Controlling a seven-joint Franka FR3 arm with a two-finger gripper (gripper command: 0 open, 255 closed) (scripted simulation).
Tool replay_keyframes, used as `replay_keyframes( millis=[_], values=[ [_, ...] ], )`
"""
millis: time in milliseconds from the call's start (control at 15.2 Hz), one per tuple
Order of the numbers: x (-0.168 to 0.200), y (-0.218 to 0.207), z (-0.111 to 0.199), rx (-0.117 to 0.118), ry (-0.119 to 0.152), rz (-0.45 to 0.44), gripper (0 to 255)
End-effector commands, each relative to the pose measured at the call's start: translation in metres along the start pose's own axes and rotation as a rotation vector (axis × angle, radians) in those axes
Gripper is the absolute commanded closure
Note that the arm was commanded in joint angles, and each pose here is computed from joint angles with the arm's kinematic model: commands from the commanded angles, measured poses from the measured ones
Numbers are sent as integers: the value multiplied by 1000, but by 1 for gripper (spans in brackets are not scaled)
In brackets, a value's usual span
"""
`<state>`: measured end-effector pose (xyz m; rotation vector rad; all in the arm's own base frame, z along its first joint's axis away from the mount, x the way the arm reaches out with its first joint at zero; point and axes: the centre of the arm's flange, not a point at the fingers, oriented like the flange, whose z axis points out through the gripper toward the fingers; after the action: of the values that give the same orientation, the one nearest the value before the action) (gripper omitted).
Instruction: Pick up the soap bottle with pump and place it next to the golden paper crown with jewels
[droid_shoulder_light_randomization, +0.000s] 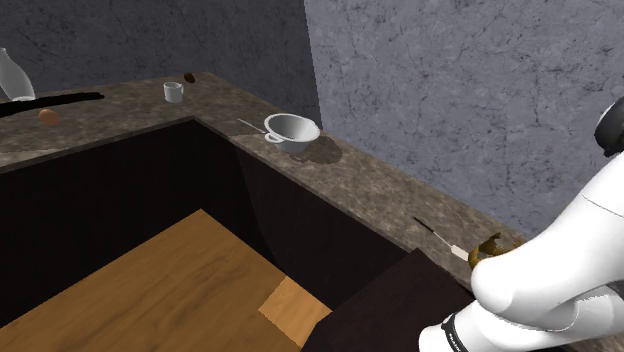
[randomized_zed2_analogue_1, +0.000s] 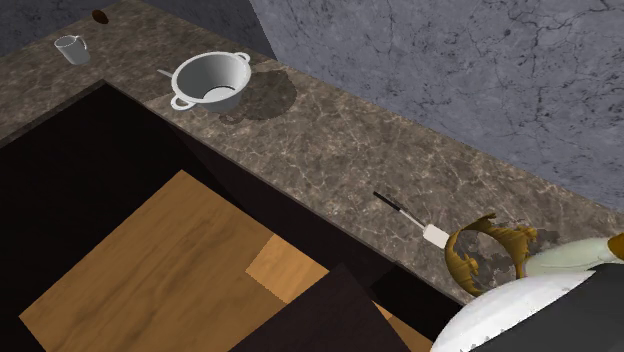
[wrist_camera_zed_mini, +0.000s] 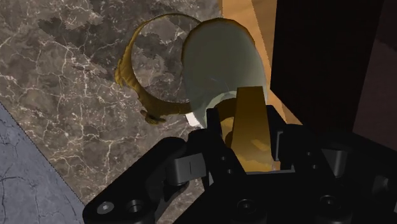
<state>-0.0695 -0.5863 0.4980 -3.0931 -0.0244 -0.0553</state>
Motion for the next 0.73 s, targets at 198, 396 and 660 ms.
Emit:
replay_keyframes(
  millis=[198, 396, 660],
  values=[
    [-64, 22, 4, -1, 1, -3, 255],
    [-101, 35, 7, -1, 1, -3, 255],
    [-151, 52, 11, -1, 1, -3, 255]
  ],
)
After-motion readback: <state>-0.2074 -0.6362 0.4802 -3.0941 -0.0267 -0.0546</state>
